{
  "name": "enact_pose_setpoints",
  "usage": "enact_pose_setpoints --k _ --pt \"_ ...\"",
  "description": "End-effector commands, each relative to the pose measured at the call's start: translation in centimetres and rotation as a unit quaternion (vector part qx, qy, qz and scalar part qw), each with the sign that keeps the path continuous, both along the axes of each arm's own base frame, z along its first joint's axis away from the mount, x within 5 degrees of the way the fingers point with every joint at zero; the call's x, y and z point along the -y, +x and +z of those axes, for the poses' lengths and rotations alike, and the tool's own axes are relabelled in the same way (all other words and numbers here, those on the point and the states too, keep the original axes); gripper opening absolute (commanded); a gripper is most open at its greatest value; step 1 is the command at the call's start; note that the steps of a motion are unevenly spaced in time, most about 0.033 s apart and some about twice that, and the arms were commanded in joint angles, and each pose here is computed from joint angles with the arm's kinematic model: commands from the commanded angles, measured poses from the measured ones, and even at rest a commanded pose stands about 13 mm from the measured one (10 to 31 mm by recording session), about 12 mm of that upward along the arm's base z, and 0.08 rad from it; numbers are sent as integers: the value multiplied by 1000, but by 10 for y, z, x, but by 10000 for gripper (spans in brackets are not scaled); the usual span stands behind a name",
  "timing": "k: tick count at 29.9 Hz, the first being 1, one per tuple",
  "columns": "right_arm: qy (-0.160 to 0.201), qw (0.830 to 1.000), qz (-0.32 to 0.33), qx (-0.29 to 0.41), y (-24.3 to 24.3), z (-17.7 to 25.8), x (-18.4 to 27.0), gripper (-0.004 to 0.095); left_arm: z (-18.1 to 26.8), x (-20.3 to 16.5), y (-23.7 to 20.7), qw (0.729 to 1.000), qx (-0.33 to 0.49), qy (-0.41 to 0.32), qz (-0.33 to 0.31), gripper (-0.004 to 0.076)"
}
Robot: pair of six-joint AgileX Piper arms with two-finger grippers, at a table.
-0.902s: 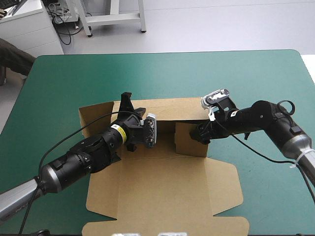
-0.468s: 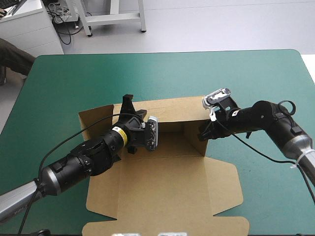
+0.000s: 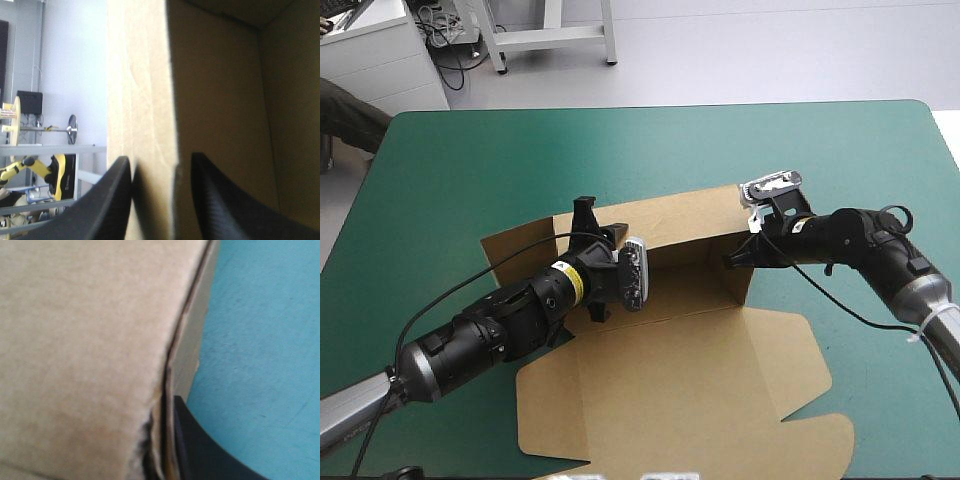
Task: Fold the box
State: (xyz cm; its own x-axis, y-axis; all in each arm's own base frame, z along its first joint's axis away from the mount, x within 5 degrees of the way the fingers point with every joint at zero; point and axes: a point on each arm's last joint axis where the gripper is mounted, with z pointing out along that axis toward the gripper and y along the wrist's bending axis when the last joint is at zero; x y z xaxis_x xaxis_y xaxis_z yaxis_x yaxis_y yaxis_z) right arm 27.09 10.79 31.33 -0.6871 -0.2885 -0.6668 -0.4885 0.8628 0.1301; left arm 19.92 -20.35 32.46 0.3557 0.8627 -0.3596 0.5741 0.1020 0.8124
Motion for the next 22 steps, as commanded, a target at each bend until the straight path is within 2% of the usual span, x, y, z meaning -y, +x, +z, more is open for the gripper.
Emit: enact_pose_setpoints --k 1,5,11,13,17,18,22 --pt "33 994 -69 82 8 27 6 -2 42 4 -18 995 39 -81 -40 383" --pt "19 989 -109 97 12 28 13 -4 58 10 -32 993 44 -95 -57 406" --pt "-2 987 -120 103 14 32 18 -4 63 14 -44 996 29 -72 -46 389" --pt "-6 988 -118 103 14 33 18 -4 63 15 -46 996 27 -68 -45 312" --pt "-11 988 -114 101 13 34 18 -11 65 15 -46 996 27 -71 -44 17" --pt "-11 988 -114 101 13 34 18 -21 67 14 -45 996 28 -72 -43 -29" --pt "-12 988 -114 100 13 34 18 -23 76 11 -44 997 10 -73 -12 -5"
